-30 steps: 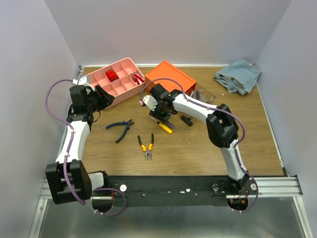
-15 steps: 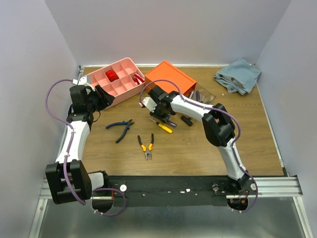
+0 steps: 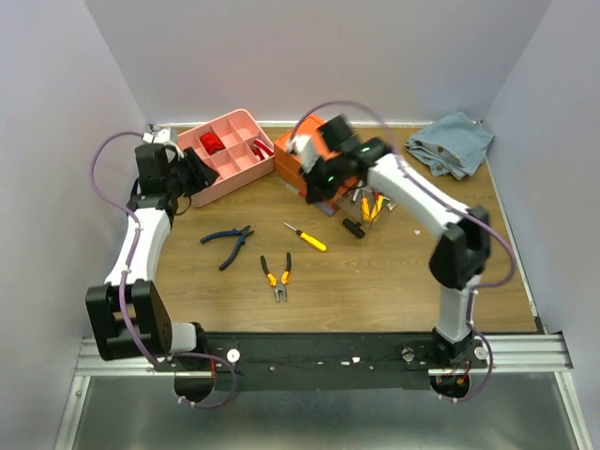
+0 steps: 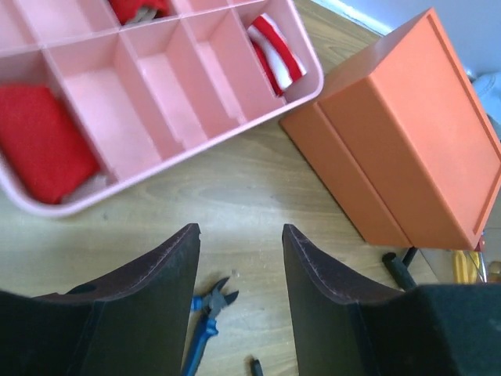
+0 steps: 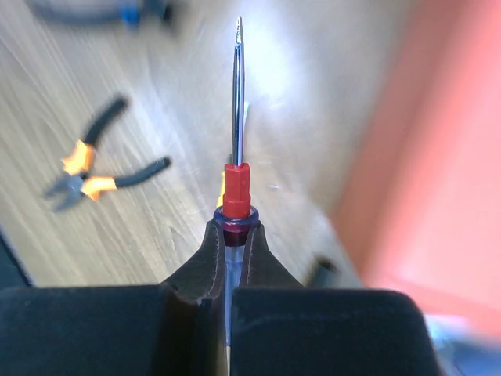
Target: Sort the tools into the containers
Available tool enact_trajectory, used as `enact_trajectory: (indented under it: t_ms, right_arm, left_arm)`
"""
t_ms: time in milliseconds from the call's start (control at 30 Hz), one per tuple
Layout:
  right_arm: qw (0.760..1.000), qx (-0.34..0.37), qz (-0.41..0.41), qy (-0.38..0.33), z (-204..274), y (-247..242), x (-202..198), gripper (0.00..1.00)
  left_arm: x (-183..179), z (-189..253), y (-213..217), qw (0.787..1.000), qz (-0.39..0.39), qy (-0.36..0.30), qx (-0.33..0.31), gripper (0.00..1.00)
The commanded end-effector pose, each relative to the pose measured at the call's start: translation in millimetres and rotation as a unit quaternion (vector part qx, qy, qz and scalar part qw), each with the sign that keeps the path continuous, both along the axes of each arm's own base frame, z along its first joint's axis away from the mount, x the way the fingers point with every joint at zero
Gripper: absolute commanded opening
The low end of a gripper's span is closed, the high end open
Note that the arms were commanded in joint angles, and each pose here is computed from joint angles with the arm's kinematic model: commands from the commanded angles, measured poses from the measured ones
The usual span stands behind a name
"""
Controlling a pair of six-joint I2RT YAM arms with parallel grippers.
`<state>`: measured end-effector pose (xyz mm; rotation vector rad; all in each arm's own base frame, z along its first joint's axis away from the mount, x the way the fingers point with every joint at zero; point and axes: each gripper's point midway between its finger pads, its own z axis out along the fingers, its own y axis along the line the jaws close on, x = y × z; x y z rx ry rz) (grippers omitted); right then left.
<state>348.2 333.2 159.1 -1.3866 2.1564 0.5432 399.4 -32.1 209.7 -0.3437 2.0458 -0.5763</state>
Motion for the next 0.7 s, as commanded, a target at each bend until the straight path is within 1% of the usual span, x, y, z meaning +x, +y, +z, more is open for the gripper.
enact_trajectory:
  t_ms: [0,33,67,100,133,200,333,433,533,667]
  right_arm:
    - [0.985,0.130,-0.111,-0.020,99.5,-49.3,28.9,0.01]
    - [0.980,0.131,-0.146,-0.023,101.2,-68.7,40.7,0.01]
    - [0.976,0.139,-0.165,-0.032,110.2,-78.3,44.6,0.01]
    - [0.969,0.138,-0.202,-0.030,110.6,-90.3,49.9,0.01]
    - [0.963,0.131,-0.233,-0.022,101.9,-107.2,55.2,0.01]
    - [0.957,0.132,-0.259,-0.015,100.9,-120.3,54.9,0.01]
    - [0.935,0.118,-0.334,0.012,81.3,-154.5,59.5,0.01]
    - [0.916,0.106,-0.384,0.039,63.2,-173.8,62.5,0.01]
    - [0.902,0.112,-0.411,0.071,53.1,-181.4,66.2,0.01]
    - [0.891,0.116,-0.430,0.087,47.2,-180.9,72.1,0.01]
  left_arm:
    - [24.8,13.7,-19.3,0.997,-0.065,-0.001,0.037,0.56]
    - [31.1,28.1,-23.2,0.996,-0.080,-0.010,0.046,0.56]
    - [34.9,31.1,-26.8,0.994,-0.091,-0.010,0.051,0.56]
    - [40.3,25.1,-31.8,0.993,-0.103,-0.002,0.058,0.56]
    - [43.3,32.0,-40.0,0.990,-0.119,-0.010,0.074,0.56]
    - [49.6,30.5,-42.7,0.988,-0.127,-0.013,0.090,0.56]
    - [52.5,35.2,-70.6,0.978,-0.172,-0.028,0.117,0.56]
    - [50.5,39.2,-83.7,0.971,-0.192,-0.039,0.136,0.57]
    - [47.4,37.4,-90.8,0.970,-0.198,-0.036,0.138,0.58]
    - [43.8,31.9,-92.4,0.971,-0.196,-0.024,0.132,0.58]
